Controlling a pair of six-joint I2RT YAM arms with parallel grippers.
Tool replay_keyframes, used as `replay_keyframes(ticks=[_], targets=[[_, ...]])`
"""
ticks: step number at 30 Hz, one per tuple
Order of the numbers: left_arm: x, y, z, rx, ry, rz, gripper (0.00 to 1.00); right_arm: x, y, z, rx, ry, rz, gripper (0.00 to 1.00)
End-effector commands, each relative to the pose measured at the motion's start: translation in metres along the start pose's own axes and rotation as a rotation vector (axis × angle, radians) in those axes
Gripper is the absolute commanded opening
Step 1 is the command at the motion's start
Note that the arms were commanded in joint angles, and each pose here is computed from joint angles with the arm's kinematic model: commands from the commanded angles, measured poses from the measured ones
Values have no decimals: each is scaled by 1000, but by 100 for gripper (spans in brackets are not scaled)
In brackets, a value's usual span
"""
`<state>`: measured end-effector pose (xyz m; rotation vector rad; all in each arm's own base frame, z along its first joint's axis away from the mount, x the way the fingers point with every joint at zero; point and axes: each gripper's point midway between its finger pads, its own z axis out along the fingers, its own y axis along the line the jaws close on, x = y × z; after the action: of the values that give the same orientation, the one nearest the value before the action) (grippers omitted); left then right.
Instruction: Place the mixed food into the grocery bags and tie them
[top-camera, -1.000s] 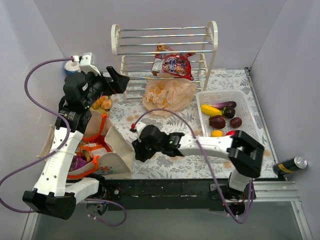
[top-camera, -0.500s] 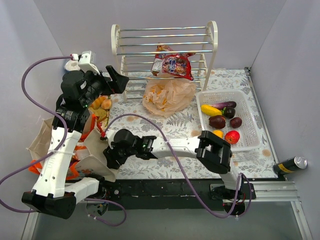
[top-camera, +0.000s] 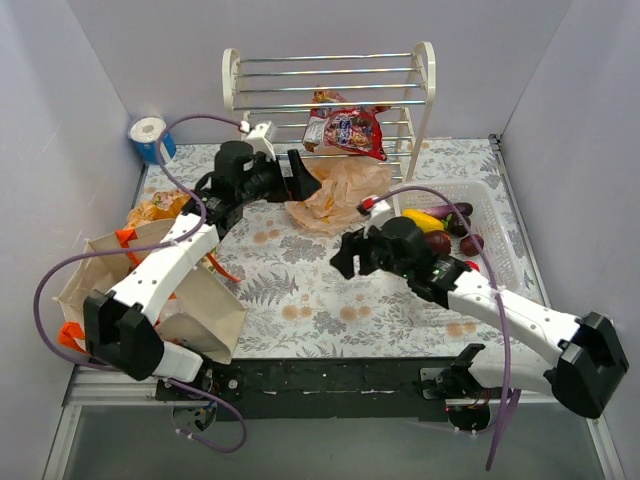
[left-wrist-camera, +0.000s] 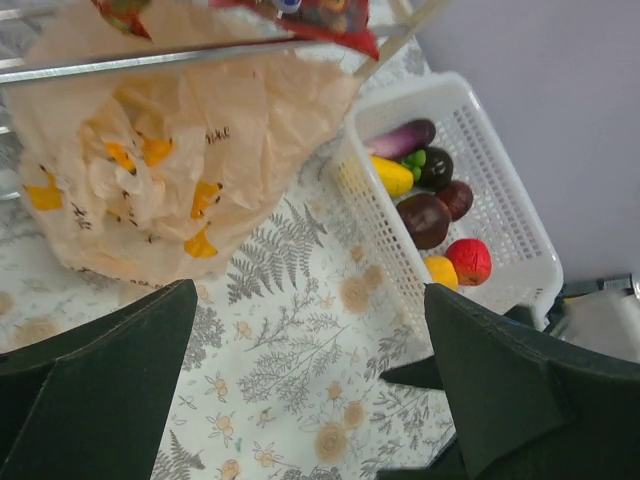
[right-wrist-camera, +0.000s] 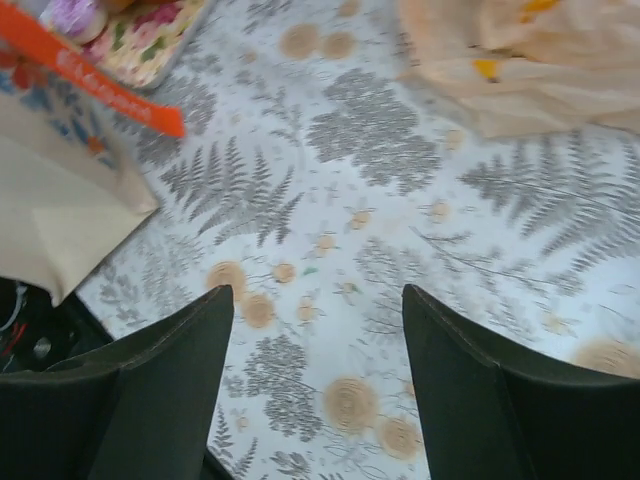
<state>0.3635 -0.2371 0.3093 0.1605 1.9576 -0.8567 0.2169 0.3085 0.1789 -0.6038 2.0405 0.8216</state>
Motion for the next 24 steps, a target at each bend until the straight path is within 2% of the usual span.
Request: replay_keyframes(ticks=[1, 8, 15, 18, 24], targets=[[24, 30, 39, -61, 0, -90, 98, -7, -55, -28, 131, -39, 49, 76], [76, 85, 95, -153, 38, -165, 98, -28, -92, -62, 165, -115, 112, 77], [112, 126, 129, -235, 70, -244, 89, -40, -90, -74, 139, -145, 113, 76], [126, 143, 132, -287, 90, -268, 87, -41, -89, -75, 132, -145, 108, 76], [141, 151, 117, -305, 78, -286, 85, -36, -94, -74, 142, -121, 112, 76]])
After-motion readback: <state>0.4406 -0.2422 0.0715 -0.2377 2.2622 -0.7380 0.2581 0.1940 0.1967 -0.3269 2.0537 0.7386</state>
